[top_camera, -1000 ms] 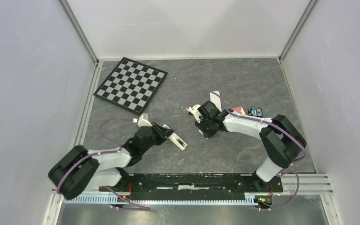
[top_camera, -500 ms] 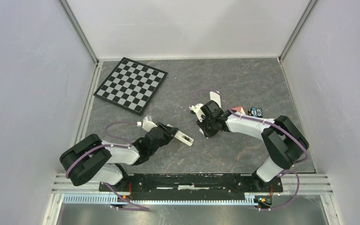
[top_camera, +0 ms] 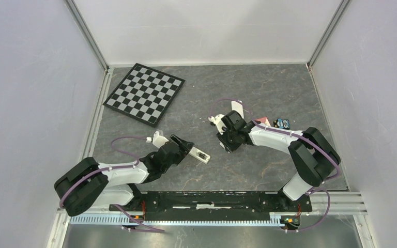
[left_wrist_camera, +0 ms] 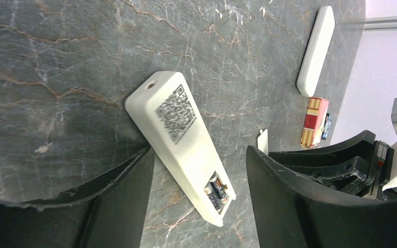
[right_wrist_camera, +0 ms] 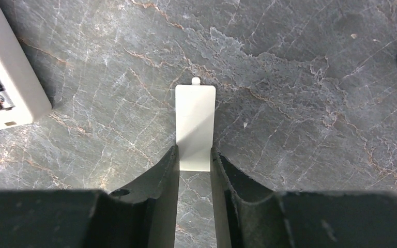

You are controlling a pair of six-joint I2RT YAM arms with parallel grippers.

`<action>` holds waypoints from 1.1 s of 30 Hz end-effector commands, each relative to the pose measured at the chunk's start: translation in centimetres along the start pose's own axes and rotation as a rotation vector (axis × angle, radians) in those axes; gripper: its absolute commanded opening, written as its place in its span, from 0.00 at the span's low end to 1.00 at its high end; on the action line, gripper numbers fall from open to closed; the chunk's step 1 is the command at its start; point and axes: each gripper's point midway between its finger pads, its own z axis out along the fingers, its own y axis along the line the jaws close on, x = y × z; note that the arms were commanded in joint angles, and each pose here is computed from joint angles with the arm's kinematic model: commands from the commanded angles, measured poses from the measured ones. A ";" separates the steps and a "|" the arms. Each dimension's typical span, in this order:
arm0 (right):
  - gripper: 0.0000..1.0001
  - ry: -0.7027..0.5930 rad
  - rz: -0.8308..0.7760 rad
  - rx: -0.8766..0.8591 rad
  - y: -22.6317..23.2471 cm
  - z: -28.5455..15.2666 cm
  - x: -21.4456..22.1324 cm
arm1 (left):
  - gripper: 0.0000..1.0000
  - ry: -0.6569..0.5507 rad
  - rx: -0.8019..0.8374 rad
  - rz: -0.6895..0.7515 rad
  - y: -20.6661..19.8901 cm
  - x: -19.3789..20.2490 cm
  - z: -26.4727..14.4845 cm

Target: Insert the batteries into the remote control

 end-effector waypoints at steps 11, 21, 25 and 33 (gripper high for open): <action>0.42 0.166 -0.010 0.028 -0.7 0.3 3.6 | 0.88 -0.130 -0.064 0.207 1.5 -4.2 -3.9; 0.40 0.235 0.016 0.002 -0.2 1.5 4.8 | 0.85 -0.126 0.296 0.364 -7.9 -4.6 -5.7; 0.34 0.242 0.023 -0.043 0.6 1.9 4.7 | 0.84 -0.053 0.374 0.348 -8.7 -3.7 -5.4; 0.28 0.199 0.038 0.005 -0.2 1.7 3.1 | 0.84 0.103 0.458 0.341 -10.0 -2.0 -4.5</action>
